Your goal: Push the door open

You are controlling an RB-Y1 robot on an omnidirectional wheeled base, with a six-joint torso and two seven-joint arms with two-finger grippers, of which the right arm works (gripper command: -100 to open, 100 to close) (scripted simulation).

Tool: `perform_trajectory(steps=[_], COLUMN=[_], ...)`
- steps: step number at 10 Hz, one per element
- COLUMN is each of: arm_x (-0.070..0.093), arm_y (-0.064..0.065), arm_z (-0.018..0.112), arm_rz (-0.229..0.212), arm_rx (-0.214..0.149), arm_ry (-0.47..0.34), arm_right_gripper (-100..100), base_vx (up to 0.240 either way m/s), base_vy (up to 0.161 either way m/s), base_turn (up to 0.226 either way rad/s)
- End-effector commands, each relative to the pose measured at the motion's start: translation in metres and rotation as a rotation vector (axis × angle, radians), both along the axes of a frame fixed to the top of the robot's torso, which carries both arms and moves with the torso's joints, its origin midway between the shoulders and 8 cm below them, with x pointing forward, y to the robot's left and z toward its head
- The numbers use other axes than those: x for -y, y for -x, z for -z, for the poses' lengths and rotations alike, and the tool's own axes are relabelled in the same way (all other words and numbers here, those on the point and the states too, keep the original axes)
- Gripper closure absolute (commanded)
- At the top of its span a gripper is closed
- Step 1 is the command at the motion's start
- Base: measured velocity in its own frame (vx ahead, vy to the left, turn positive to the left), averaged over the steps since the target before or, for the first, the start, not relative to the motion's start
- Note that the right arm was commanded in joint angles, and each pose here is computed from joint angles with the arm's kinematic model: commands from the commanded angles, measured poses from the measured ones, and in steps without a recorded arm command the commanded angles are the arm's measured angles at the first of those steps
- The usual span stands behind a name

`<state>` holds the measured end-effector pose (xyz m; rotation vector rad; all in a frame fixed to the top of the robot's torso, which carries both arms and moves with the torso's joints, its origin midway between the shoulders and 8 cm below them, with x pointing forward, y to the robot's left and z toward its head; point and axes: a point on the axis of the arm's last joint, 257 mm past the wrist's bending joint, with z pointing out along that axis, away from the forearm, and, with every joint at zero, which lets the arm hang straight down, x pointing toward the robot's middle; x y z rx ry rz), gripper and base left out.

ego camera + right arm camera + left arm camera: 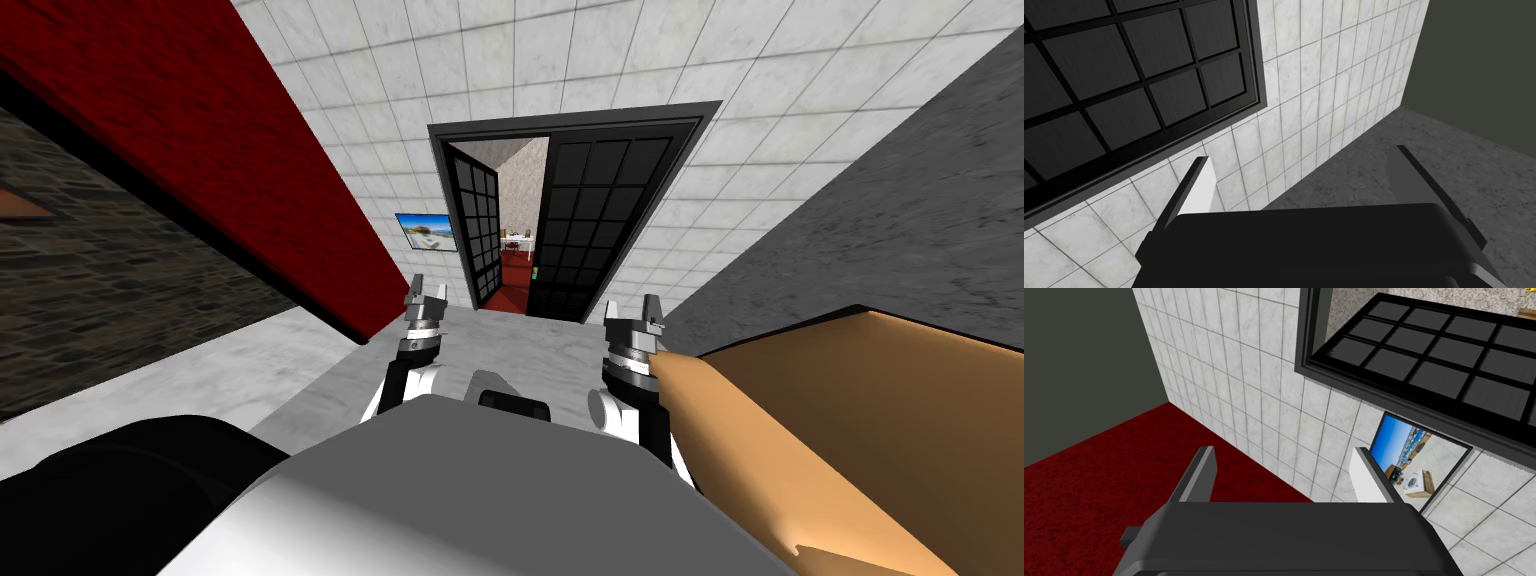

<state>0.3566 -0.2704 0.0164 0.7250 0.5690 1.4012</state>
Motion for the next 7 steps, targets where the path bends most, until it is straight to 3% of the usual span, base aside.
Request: perform_trajectory(steps=[1, 7], arm_x=[0.001, 0.008], arm_y=[-0.003, -0.013], arm_z=[0.009, 0.040], arm_rz=[0.026, 0.119], arm_rx=[-0.018, -0.076], arm_ry=[0.059, 0.256], arm_right_gripper=[-100, -100], base_vx=[0.071, 0.183], base_vy=[0.086, 0.025], base_turn=[-0.022, -0.021])
